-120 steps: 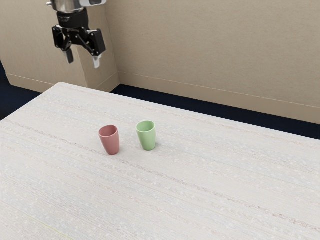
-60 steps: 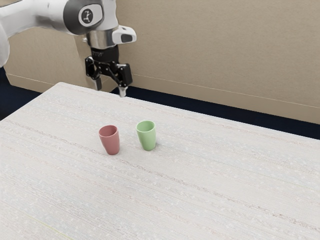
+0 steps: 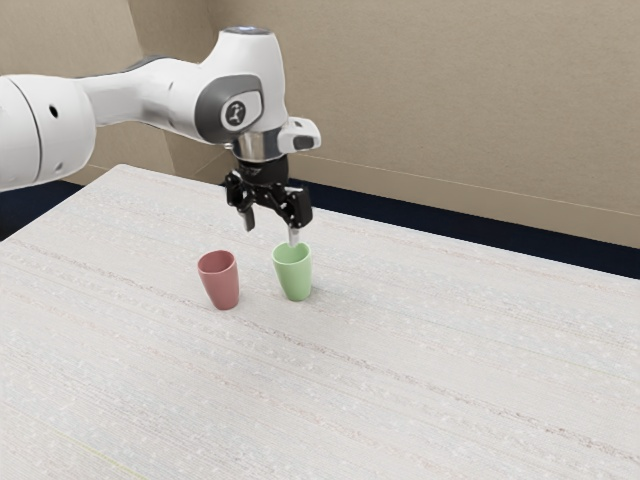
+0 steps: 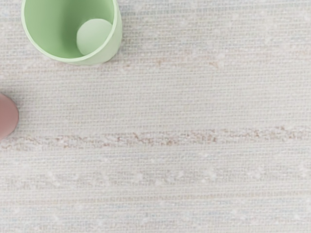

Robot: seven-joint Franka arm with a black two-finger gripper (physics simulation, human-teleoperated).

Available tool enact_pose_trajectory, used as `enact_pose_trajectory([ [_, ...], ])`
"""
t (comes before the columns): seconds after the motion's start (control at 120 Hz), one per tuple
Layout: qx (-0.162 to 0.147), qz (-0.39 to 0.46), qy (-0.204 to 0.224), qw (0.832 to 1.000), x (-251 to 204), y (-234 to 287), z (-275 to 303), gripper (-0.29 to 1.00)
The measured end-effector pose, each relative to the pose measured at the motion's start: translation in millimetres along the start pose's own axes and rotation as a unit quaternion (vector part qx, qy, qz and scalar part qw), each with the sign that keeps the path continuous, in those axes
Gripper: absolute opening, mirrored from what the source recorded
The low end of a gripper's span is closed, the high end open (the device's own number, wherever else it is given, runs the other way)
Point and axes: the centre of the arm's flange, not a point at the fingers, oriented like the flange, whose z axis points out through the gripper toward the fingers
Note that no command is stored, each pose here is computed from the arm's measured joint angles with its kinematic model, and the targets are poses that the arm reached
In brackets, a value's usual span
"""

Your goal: Place the right cup onto the left cup

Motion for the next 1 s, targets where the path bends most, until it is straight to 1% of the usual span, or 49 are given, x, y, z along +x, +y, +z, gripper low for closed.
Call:
enact_pose_trajectory([
  [0.142, -0.003, -0.005, 0.004, 1.0, 6.2, 1.5, 21.6, 0.7],
  [0.3, -0.003, -0.013, 0.02, 1.0, 51.9, -2.9, 30.4, 0.7],
  [0.508, -0.003, -0.019, 0.018, 1.0, 91.7, -4.7, 38.3, 0.7],
  [0.85, 0.0, -0.025, -0.026, 0.999, 92.2, -11.8, 78.3, 0.7],
  [0.933, 0.0, -0.028, -0.031, 0.999, 94.8, -15.6, 90.8, 0.7],
  [1.0, 0.0, -0.031, -0.026, 0.999, 100.0, -20.3, 93.6, 0.7],
])
